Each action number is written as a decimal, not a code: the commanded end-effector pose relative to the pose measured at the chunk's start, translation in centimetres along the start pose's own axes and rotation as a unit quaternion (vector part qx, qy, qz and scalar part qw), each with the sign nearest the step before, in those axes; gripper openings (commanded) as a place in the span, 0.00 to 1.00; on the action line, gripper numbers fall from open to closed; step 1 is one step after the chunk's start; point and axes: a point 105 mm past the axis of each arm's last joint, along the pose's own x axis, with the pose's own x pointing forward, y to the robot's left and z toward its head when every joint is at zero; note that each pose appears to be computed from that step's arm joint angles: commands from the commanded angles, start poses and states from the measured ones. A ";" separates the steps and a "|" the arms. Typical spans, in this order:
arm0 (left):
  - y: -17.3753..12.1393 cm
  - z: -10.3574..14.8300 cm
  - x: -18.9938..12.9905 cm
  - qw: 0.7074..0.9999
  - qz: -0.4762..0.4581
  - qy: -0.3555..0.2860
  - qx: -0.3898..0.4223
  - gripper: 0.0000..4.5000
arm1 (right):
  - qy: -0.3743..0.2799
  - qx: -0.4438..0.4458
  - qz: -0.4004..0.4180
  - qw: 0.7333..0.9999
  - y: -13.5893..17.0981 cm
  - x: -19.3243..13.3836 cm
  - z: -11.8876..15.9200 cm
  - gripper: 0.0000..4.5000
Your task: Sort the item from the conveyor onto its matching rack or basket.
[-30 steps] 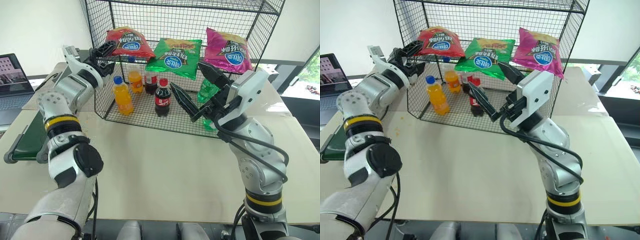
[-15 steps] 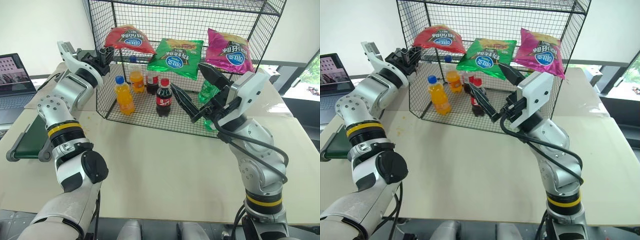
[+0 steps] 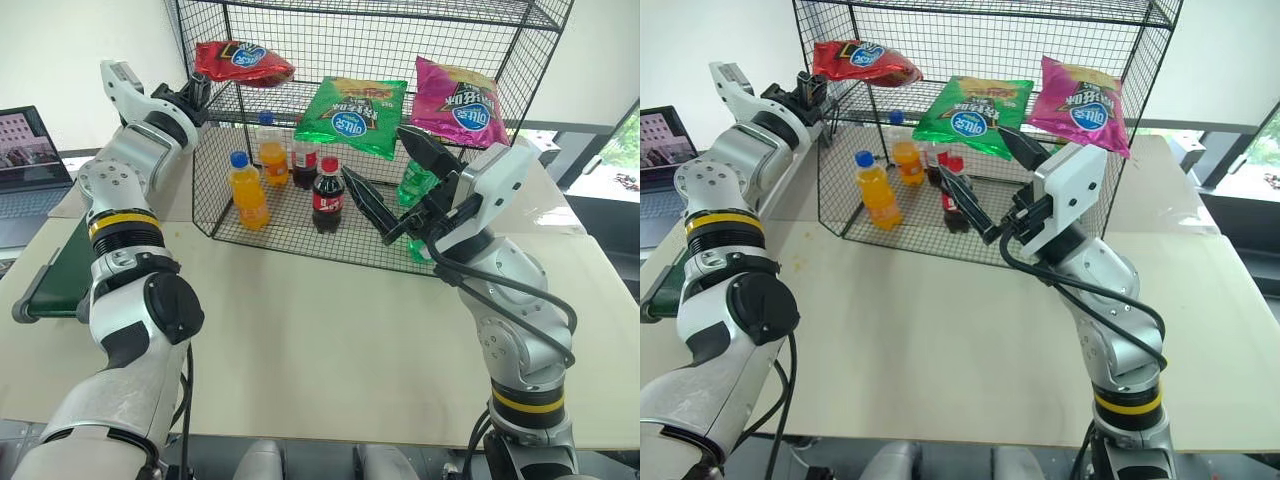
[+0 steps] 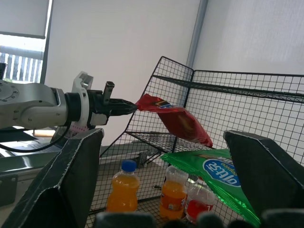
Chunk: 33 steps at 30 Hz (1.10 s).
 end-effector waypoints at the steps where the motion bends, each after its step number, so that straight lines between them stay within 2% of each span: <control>1: -0.2 2.1 -0.8 0.999 0.002 -0.032 0.008 0.00 | -0.023 -0.018 0.000 1.000 0.2 -0.2 1.4 1.00; 8: 1.3 3.3 -2.5 0.997 0.039 -0.057 0.017 0.00 | -0.022 -0.015 0.001 1.000 0.4 -0.3 1.2 1.00; 14: 0.6 1.9 -2.9 0.999 0.009 -0.029 0.032 0.00 | -0.023 -0.011 0.009 1.000 0.6 0.0 1.0 1.00; 15: 0.5 1.8 -3.0 0.999 0.003 -0.026 0.032 0.12 | -0.023 -0.011 0.010 1.000 0.6 0.0 1.0 1.00; 17: 0.6 1.3 -3.6 0.999 -0.002 -0.010 0.036 0.24 | -0.022 -0.010 0.010 1.000 0.5 0.0 0.9 1.00; 20: 1.2 1.1 -4.6 0.999 0.004 0.007 0.048 0.53 | -0.020 -0.009 0.010 1.000 0.6 -0.1 0.8 1.00; 21: 1.5 1.1 -5.2 0.998 0.006 0.014 0.059 0.61 | -0.018 -0.008 0.009 1.000 0.6 -0.2 0.8 1.00; 24: 2.1 1.3 -7.2 0.993 0.004 0.031 0.114 0.91 | -0.009 -0.007 0.004 1.000 0.5 -0.6 0.4 1.00; 25: 2.0 1.2 -7.6 0.991 0.000 0.036 0.128 0.97 | -0.007 -0.007 0.003 1.000 0.5 -0.7 0.3 1.00; 28: 3.7 -1.3 -10.3 0.956 0.014 0.115 0.269 0.99 | 0.044 -0.022 -0.008 0.999 0.2 -2.3 -1.6 1.00; 31: 6.1 -4.6 -12.8 0.934 0.034 0.163 0.315 0.99 | 0.109 -0.019 -0.046 0.993 -0.3 -4.6 -4.3 1.00; 33: 7.5 -6.8 -14.4 0.896 0.039 0.191 0.399 0.99 | 0.147 -0.016 -0.045 0.988 0.3 -6.1 -5.9 1.00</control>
